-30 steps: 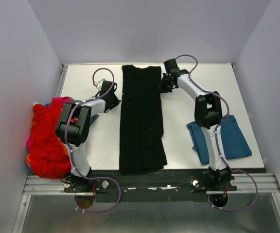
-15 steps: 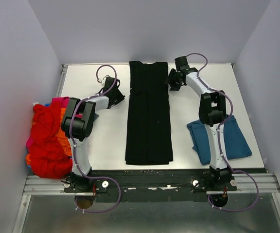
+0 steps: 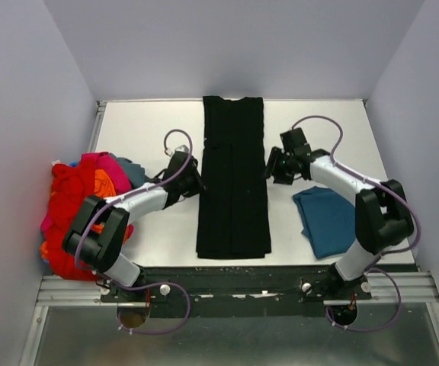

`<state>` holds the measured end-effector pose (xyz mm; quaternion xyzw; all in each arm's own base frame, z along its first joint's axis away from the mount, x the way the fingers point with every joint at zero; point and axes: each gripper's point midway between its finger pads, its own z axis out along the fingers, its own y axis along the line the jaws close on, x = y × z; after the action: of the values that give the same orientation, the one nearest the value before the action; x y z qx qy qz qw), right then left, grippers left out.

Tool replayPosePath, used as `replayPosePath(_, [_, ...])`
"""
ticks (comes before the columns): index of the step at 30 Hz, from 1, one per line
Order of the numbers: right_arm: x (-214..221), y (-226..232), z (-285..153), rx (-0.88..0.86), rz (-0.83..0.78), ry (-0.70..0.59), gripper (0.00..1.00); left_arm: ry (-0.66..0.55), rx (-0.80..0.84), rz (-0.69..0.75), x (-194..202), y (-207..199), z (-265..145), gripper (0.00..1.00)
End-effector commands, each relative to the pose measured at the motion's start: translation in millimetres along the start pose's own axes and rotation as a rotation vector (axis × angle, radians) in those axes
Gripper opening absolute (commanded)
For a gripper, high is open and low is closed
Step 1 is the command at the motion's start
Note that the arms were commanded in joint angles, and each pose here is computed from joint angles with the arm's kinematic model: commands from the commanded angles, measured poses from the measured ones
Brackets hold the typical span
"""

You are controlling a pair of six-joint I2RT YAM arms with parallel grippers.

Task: Fold and stack the t-shirts
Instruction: Grab the bottom of the folded rectangular tshirt with both arms

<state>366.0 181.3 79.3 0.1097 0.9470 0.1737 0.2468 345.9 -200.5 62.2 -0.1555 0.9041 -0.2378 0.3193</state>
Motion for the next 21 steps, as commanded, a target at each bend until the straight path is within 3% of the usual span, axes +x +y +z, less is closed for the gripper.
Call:
replayPosePath(1, [80.3, -22.3, -14.3, 0.053, -0.017, 0.057, 0.56, 0.098, -0.086, 0.051, 68.4, 28.0, -35.9, 0.33])
replayPosePath(5, [162.0, -30.5, -31.0, 0.052, -0.053, 0.168, 0.54, 0.120, -0.069, -0.002, 99.8, 39.6, -63.3, 0.32])
replayPosePath(9, [209.5, -33.9, -44.3, 0.048, -0.058, 0.261, 0.53, 0.136, -0.109, -0.003, 117.1, 52.7, -87.1, 0.32])
replayPosePath(14, [236.6, -39.1, -52.7, 0.086, -0.074, 0.323, 0.42, 0.186, -0.127, -0.033, 137.0, 68.2, -101.4, 0.32])
replayPosePath(21, [247.2, -52.1, -69.6, 0.138, -0.083, 0.347, 0.41, 0.276, -0.145, -0.056, 166.0, 80.4, -114.6, 0.33])
